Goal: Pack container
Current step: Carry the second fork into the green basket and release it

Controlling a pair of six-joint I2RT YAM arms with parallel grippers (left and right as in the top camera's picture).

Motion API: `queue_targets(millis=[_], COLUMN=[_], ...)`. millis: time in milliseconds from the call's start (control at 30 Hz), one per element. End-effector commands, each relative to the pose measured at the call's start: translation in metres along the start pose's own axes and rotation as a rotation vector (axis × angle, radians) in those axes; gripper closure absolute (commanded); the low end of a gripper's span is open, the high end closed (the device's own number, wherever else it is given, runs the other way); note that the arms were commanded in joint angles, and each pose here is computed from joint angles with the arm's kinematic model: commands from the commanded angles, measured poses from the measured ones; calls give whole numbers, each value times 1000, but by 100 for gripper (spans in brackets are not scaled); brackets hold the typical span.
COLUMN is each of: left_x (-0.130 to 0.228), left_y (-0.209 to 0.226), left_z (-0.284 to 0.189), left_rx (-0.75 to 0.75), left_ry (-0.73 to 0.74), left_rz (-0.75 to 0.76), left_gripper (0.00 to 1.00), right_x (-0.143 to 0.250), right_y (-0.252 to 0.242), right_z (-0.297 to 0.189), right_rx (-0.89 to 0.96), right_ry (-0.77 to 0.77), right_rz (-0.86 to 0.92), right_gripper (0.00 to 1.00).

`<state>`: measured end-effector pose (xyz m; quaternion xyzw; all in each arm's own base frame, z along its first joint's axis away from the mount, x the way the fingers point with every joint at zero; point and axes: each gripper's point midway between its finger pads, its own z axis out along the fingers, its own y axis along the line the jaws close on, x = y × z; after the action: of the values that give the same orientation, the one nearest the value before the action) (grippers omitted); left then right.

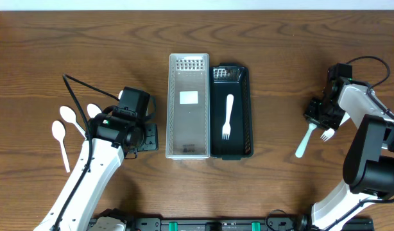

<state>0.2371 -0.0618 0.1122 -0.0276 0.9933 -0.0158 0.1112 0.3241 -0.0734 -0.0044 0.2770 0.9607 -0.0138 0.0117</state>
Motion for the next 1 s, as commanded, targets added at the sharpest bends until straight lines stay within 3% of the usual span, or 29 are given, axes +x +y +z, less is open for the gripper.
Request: queue_targets(millis=[0,233,333,467,700,967], left_x=[-7,-7,-7,-8,-8,-8], left_y=[2,2,2,2,2,2], left_z=[-8,-8,-8,-8,-8,-7], left_rx=[-7,-6,-6,-6,-5,-6], left_ry=[-31,-32,-32,-34,-35,-34], left_rz=[-5,-5,-5,-5,-5,-5], left_gripper=[40,40,40,40,40,40], right_x=[-6,-18,-2,33,90,109], right_y=[6,82,129,189,253,265], right_z=[-13,-121,-174,-205,-163,-87], right_rx=[5,-178,-273,-363,-346,-215], right_ry=[-21,-214,-300,-352,-261,-134], right_rz=[-20,-165,-260,-382,-499,-552], right_gripper=[84,84,84,83,82,79])
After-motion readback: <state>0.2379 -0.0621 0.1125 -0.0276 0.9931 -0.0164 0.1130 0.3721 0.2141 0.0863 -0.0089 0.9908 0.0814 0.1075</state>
